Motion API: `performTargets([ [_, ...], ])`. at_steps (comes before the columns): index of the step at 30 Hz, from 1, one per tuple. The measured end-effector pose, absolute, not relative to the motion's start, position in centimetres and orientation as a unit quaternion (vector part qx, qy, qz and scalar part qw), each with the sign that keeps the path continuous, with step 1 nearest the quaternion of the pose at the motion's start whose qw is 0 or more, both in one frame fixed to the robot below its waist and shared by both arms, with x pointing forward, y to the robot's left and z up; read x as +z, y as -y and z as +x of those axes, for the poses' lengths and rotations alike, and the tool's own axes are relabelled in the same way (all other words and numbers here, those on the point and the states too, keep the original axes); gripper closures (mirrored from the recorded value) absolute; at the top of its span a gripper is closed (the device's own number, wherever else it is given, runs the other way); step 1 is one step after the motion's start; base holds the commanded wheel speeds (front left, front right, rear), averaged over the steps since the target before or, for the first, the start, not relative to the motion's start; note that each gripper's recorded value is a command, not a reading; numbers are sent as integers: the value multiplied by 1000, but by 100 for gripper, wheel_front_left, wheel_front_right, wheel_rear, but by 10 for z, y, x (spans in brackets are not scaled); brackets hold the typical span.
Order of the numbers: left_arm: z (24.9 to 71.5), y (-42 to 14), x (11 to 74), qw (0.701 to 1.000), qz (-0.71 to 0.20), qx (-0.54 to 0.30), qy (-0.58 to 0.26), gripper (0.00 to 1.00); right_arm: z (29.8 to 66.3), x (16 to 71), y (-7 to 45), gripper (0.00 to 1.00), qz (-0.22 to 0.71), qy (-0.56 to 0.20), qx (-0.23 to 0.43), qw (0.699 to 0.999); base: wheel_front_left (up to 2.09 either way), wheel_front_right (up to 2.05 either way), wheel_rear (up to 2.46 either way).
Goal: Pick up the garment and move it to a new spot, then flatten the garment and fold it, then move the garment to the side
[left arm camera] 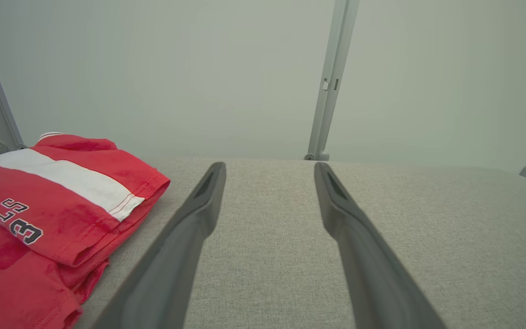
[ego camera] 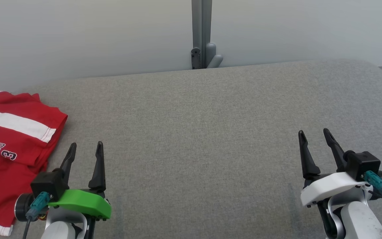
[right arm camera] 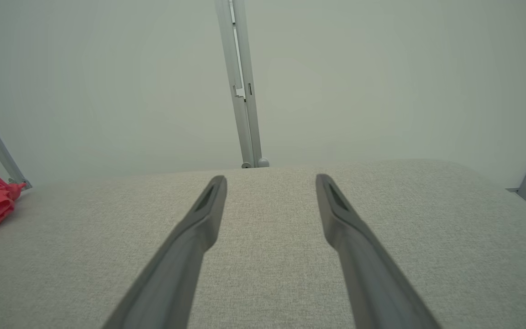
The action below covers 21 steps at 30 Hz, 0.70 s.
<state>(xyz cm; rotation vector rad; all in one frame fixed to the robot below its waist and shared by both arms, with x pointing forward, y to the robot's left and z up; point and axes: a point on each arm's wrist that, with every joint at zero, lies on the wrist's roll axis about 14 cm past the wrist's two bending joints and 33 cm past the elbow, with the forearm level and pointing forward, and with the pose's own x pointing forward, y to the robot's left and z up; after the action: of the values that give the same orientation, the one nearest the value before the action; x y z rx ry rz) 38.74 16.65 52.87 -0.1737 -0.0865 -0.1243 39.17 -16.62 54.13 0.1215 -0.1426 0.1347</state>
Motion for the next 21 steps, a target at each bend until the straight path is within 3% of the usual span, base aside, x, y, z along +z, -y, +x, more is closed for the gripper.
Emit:
performTargets([
  [21, 388, -167, 527, 996, -48, -65, 39, 0, 392, 537, 162, 0, 43, 76, 68, 994, 0, 0, 0],
])
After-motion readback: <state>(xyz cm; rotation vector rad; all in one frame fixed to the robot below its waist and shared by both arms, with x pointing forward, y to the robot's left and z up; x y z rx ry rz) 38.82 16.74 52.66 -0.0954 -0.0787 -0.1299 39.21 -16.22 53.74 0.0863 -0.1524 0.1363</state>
